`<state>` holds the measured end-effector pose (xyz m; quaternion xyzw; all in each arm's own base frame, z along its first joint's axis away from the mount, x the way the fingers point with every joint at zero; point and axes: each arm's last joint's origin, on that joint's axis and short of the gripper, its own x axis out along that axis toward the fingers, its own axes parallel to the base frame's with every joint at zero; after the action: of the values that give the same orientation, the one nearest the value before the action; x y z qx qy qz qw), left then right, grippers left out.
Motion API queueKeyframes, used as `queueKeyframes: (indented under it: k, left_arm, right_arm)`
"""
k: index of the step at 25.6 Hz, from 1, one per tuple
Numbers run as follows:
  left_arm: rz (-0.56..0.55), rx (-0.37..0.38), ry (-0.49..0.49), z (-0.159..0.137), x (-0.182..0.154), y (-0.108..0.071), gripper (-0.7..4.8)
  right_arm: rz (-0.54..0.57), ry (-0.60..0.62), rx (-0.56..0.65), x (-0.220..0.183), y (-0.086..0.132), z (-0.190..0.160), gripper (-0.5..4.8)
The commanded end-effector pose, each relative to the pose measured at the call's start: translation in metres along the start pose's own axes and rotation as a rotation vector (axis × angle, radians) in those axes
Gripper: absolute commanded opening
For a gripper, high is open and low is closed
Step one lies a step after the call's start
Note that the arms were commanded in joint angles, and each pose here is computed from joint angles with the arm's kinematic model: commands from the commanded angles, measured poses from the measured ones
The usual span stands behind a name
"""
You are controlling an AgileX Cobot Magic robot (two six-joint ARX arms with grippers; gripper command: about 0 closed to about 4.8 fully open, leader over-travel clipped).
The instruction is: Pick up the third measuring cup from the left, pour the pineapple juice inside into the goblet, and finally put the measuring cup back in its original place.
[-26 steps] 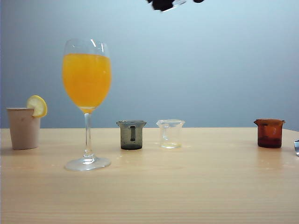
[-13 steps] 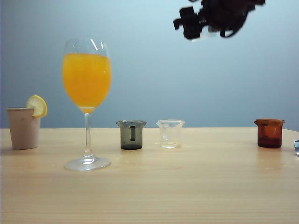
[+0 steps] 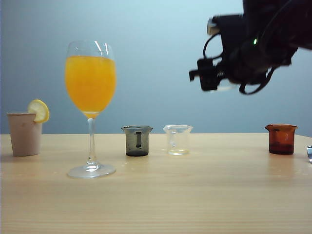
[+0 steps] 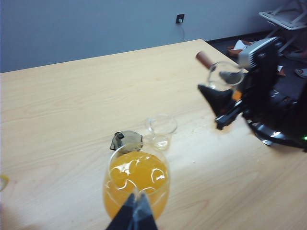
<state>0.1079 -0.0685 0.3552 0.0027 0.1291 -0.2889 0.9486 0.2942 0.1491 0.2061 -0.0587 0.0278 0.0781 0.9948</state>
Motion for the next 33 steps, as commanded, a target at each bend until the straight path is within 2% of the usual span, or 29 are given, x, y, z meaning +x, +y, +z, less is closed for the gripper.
queueKeyframes:
  k: [1,9,18,26,33]
  left_arm:
    - [-0.009,0.001,-0.017,0.003,-0.002,-0.001,-0.05]
    - [-0.008,0.001,-0.017,0.003,-0.002,-0.001,-0.05]
    - [-0.008,0.001,-0.016,0.003,-0.002,0.000,-0.05]
    - [-0.008,0.001,-0.016,0.003,-0.001,0.000,-0.05]
    - [-0.007,0.001,-0.016,0.003,-0.001,0.000,-0.05]
  right_arm:
    - [-0.025,-0.022,0.036,0.008,0.003,-0.011,1.07]
    - [-0.053,0.020,0.045,0.022,0.006,-0.047,1.07]
    - [-0.051,0.055,0.063,0.036,-0.014,-0.070,1.07]
    - [0.011,0.046,0.067,0.049,-0.014,-0.075,1.07]
    - [0.013,0.042,0.068,0.060,-0.012,-0.070,1.07]
